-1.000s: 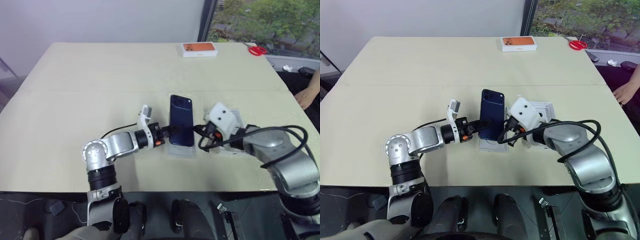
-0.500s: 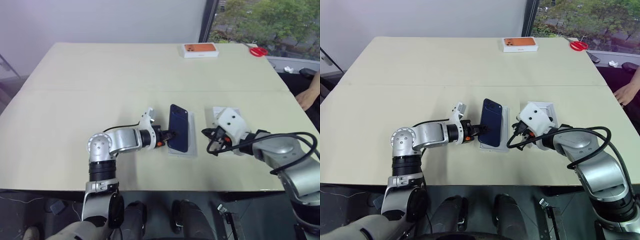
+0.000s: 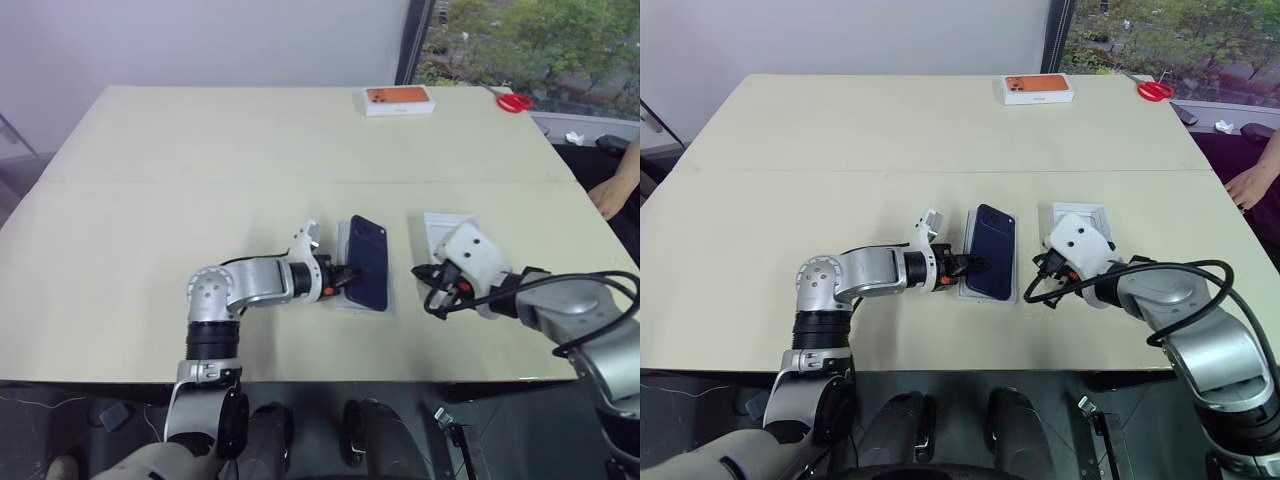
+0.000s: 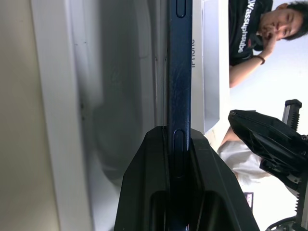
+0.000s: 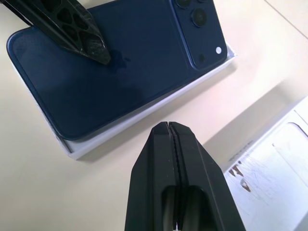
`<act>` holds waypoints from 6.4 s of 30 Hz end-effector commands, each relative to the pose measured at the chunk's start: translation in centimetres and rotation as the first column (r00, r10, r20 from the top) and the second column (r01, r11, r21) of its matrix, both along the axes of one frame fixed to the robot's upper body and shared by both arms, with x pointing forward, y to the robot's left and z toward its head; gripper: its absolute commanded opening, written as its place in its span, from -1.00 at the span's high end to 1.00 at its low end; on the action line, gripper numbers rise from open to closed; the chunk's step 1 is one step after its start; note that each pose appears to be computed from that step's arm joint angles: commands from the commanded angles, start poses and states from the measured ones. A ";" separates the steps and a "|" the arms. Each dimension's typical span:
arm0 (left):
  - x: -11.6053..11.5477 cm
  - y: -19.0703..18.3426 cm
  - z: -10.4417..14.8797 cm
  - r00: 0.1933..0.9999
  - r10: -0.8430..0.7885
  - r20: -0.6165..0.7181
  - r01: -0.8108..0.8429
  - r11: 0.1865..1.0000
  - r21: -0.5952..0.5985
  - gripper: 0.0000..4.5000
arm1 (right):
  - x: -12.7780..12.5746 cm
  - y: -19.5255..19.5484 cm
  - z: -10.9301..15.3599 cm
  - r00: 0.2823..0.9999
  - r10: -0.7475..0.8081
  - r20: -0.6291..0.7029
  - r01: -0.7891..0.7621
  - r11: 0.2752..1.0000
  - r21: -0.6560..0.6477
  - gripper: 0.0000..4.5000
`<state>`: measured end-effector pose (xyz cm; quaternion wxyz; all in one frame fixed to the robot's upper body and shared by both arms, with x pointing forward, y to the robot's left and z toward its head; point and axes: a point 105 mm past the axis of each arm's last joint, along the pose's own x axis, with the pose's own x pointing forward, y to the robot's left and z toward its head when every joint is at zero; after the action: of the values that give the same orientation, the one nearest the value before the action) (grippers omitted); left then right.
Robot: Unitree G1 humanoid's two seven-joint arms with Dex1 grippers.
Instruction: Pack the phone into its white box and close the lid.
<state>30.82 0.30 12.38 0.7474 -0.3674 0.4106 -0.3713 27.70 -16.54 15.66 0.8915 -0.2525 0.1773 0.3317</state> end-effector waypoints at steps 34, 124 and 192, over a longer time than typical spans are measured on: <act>2.4 14.7 4.1 0.476 -0.282 0.833 -0.266 0.856 0.443 -0.21 | 3.1 0.5 1.4 0.992 -0.099 0.072 0.094 0.993 0.071 1.00; 0.6 5.1 1.4 0.300 -0.390 0.870 0.023 0.915 0.402 -0.24 | 5.7 4.3 6.2 0.877 -0.229 -0.422 0.480 0.472 0.739 -0.31; 1.7 4.0 -0.2 0.569 -0.383 0.728 0.013 0.889 0.457 0.98 | 2.7 3.4 -1.5 0.982 -0.171 -0.084 0.176 0.982 0.062 1.00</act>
<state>33.17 5.15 11.26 0.8698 0.0434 0.1588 -0.4652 30.50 -13.77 12.98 0.9135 -0.1910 0.2515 0.2565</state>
